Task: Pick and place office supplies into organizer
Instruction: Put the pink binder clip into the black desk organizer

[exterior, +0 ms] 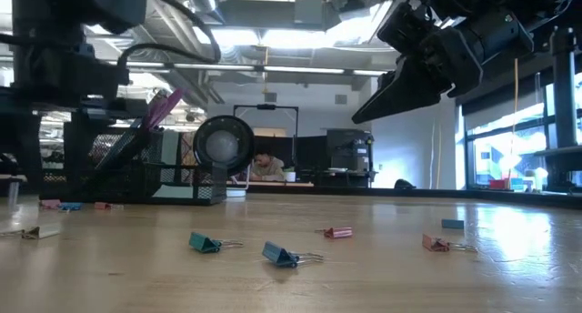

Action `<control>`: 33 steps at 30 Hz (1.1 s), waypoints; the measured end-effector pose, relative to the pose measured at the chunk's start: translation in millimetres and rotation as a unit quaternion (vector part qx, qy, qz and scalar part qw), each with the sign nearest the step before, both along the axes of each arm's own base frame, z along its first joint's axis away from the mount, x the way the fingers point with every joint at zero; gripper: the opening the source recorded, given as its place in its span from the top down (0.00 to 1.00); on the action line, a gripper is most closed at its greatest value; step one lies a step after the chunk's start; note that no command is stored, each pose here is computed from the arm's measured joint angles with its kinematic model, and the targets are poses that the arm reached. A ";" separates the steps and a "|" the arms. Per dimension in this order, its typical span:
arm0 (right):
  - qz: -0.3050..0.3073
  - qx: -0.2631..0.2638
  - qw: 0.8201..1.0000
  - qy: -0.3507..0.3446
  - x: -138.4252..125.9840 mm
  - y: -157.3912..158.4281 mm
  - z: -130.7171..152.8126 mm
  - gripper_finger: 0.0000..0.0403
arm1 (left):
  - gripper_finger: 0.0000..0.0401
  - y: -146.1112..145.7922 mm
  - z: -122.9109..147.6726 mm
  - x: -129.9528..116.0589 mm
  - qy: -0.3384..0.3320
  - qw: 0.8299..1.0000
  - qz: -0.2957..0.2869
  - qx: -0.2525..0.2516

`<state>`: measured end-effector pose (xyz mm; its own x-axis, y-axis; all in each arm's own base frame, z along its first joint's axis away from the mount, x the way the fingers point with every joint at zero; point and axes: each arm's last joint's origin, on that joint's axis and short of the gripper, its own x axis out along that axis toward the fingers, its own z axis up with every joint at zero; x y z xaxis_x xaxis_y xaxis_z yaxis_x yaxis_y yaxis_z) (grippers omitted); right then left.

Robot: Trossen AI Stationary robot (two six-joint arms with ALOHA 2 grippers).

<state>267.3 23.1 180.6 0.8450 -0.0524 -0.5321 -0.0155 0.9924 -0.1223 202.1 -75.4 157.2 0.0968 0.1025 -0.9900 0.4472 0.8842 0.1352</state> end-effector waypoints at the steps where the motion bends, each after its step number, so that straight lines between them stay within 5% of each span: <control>1: 0.000 0.000 1.000 0.000 0.0 0.0 0.0 0.48 | 0.67 1.5 -0.7 0.0 0.001 1.000 0.003 0.000; 23: 0.001 -0.001 1.000 0.000 0.0 0.0 -0.1 0.48 | 0.66 1.0 -1.8 4.9 -0.013 0.999 -0.014 -0.033; 33: 0.001 -0.001 1.000 0.002 -0.2 0.0 -0.2 0.48 | 0.67 -2.0 -21.7 10.8 0.030 0.999 -0.014 -0.030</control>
<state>267.1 23.1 180.3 0.8435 -0.0525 -0.5346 -0.0177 0.9920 -0.1252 212.9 -77.4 135.5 0.0384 0.0400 -0.9985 0.4779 0.8768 0.0535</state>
